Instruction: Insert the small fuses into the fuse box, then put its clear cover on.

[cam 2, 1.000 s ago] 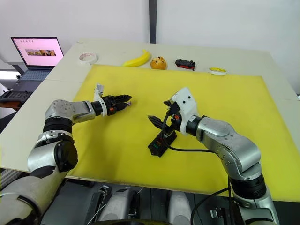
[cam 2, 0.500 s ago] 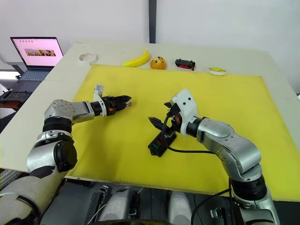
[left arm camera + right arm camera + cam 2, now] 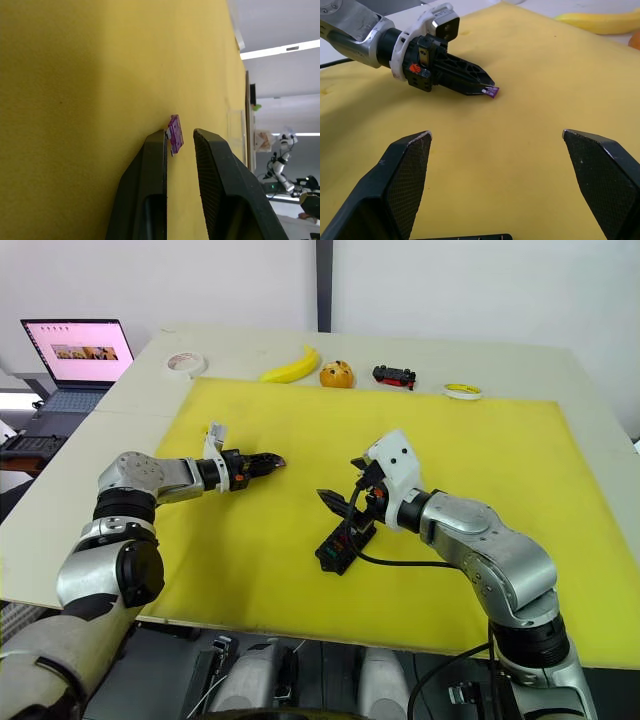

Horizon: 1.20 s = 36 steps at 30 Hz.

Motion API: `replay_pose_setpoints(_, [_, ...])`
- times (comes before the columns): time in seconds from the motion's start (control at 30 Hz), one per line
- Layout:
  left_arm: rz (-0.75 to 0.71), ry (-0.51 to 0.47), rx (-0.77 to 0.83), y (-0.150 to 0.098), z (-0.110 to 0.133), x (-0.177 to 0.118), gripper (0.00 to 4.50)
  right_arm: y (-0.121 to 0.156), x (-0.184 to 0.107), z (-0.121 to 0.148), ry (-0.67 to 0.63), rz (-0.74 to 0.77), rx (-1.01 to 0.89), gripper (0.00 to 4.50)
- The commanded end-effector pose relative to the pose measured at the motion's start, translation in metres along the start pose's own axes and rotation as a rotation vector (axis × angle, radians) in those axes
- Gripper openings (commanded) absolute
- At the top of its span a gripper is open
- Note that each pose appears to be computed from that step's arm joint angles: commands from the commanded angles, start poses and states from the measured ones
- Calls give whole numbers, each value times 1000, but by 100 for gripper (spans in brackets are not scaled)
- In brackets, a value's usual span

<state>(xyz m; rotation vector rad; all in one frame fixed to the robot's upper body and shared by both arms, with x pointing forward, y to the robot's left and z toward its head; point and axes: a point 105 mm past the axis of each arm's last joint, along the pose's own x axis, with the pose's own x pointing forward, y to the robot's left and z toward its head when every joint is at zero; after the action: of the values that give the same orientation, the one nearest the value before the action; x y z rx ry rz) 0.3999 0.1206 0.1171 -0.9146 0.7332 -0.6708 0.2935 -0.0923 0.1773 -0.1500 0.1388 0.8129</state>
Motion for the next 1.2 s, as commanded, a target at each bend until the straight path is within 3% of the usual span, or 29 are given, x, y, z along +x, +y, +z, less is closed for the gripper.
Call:
replay_pose_setpoints(0.03, [1,57,-23,1,-13,9,92,1,-6,13,-43,-12,-44,450])
replay_pose_setpoints(0.1, [2,55,-24,1,-13,9,92,1,-6,13,-41,-13,-44,450])
replay_pose_setpoints(0.17, [7,53,-24,2,-13,9,31,1,-6,13,-41,-13,-44,450])
replay_pose_setpoints(0.23, [8,52,-22,3,-13,8,4,1,-7,13,-40,-14,-45,450])
replay_pose_setpoints(0.53, [-17,17,-12,-6,1,-7,4,1,-9,13,-44,-13,-31,450])
replay_pose_setpoints(0.67, [-158,20,36,-47,11,-20,4,5,-11,19,-115,11,92,450])
replay_pose_setpoints(0.83, [-353,89,158,-102,1,-45,4,19,-11,36,-260,94,367,450])
replay_pose_setpoints(1.03, [-497,98,251,-137,-8,-54,4,25,-12,54,-365,153,577,450])
replay_pose_setpoints(1.2, [-536,134,289,-148,-24,-49,4,21,-11,65,-418,148,704,450])
